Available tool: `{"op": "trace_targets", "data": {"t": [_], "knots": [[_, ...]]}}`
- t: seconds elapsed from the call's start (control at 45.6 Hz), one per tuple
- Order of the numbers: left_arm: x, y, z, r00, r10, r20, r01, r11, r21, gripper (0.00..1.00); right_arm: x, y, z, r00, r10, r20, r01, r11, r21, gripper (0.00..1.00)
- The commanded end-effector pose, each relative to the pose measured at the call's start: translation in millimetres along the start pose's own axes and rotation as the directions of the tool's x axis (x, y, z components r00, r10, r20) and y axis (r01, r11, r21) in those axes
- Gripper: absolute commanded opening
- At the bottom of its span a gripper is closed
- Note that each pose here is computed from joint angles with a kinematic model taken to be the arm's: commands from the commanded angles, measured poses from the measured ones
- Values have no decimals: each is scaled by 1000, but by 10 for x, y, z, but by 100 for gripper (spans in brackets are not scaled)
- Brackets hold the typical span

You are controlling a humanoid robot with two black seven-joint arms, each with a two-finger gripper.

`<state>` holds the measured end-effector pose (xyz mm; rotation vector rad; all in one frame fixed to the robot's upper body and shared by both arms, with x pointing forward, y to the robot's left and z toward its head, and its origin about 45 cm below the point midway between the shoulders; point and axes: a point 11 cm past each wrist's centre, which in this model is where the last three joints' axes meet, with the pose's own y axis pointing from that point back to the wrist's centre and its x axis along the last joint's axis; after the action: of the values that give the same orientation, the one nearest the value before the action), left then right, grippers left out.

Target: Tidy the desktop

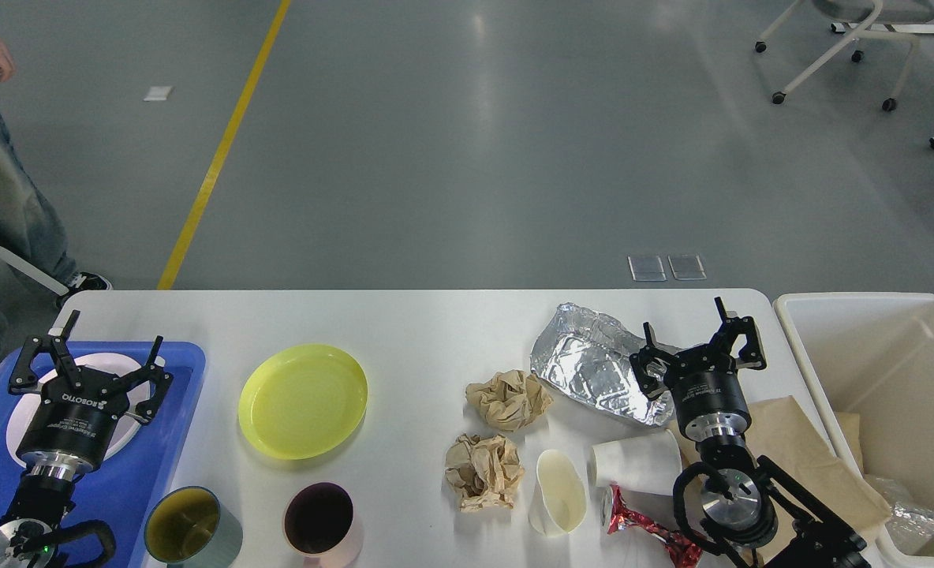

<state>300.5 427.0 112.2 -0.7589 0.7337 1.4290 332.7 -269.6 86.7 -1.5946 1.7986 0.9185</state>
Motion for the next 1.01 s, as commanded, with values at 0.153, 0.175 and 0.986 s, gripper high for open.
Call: {"op": "trace_targets", "data": {"t": [0.153, 0.175, 0.986], "knots": [[-4, -45, 48, 1000, 13, 10, -13, 1000, -10, 97, 0, 0, 0, 1000, 0, 0, 0, 1000, 0, 100], [-5, -45, 37, 1000, 13, 12, -13, 1000, -5, 97, 0, 0, 0, 1000, 0, 0, 0, 1000, 0, 100], [41, -9, 237, 997, 24, 67, -24, 1000, 0, 97, 0, 0, 0, 1000, 0, 0, 0, 1000, 0, 100]]}}
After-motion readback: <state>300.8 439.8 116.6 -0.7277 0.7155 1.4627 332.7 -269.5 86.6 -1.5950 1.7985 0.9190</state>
